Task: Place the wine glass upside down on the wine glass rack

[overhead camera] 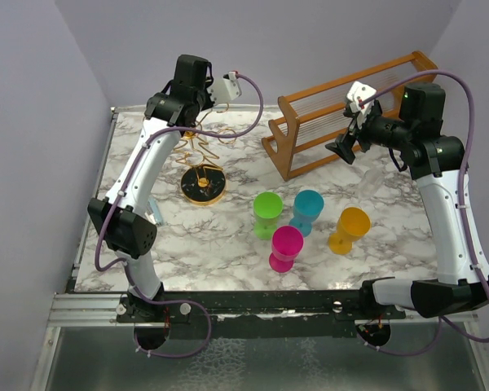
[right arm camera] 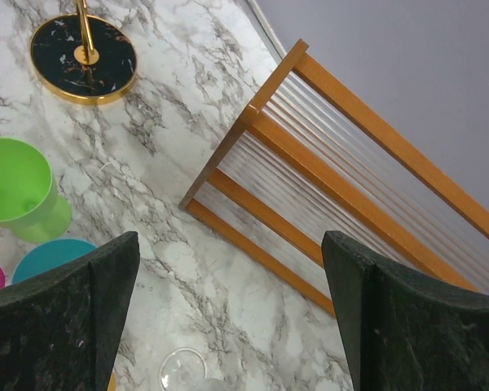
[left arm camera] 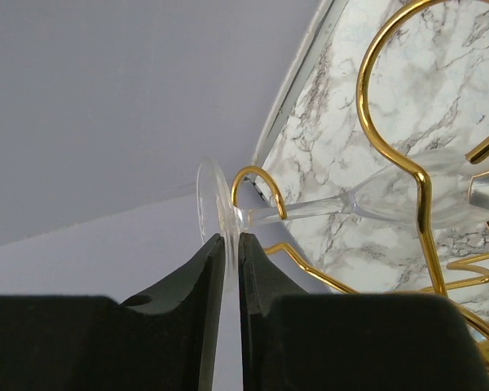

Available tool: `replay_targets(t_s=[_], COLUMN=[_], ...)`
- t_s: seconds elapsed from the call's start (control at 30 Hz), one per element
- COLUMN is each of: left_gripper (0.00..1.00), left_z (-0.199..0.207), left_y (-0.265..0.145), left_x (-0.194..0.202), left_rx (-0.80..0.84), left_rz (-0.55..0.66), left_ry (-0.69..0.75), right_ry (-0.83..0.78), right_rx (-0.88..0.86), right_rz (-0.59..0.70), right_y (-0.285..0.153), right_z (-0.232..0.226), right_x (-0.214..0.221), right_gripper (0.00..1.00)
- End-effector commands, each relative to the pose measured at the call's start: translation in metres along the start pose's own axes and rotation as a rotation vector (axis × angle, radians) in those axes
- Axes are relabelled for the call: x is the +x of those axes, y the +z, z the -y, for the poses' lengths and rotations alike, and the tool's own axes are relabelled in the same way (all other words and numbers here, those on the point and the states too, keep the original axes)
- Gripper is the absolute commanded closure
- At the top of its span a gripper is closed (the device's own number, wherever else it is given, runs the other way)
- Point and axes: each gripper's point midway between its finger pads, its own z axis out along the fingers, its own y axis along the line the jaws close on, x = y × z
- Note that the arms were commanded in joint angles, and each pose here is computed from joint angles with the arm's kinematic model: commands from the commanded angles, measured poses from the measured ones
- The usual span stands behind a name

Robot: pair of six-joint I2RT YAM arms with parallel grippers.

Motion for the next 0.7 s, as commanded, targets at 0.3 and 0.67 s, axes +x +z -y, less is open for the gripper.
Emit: replay_targets(t_s=[0.3, 0.67], left_gripper=[0.79, 0.7], left_z=[0.007, 0.012], left_y=[0.003, 0.0], left_x=[0.002, 0.01], left_rx=[0.036, 0.056], left_rz=[-0.012, -0.05], left_ry=[0.048, 0.068], right_ry=[-0.013, -0.012], right_rx=[0.002, 0.0], right_rz=[0.018, 0.014], right_y=[-0.002, 0.0], right_z=[0.0, 0.0], right_x=[-0.002, 0.0], right_gripper=[0.07, 0.07])
